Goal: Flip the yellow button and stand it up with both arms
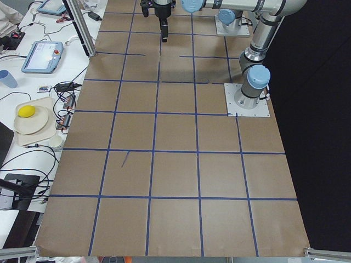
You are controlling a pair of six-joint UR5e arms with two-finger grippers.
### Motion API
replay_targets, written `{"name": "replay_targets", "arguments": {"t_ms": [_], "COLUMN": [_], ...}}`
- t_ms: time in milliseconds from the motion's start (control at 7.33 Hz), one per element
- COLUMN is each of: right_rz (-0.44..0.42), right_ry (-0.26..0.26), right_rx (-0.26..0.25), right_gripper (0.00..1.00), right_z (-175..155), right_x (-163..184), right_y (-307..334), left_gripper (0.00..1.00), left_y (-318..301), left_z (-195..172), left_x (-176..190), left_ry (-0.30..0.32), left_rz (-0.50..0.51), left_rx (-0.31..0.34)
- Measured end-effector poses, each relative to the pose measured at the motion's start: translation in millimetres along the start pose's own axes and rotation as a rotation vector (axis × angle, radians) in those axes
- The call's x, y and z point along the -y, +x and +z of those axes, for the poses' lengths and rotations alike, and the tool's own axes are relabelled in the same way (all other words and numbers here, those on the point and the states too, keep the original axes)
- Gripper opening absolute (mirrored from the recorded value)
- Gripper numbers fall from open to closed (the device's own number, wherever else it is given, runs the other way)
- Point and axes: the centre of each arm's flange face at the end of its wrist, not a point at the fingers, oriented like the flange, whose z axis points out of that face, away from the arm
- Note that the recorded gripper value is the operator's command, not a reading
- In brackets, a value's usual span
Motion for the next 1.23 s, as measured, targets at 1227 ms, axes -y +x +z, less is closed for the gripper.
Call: {"name": "replay_targets", "arguments": {"t_ms": [1227], "right_rz": [-0.536], "right_ry": [-0.184], "right_rx": [0.236], "right_gripper": [1.00], "right_z": [-291], "right_x": [-115], "right_y": [-121], "left_gripper": [1.00], "left_y": [1], "left_z": [-5], "left_x": [2], "left_ry": [0.008], "left_rz": [0.001], "left_rx": [0.001]}}
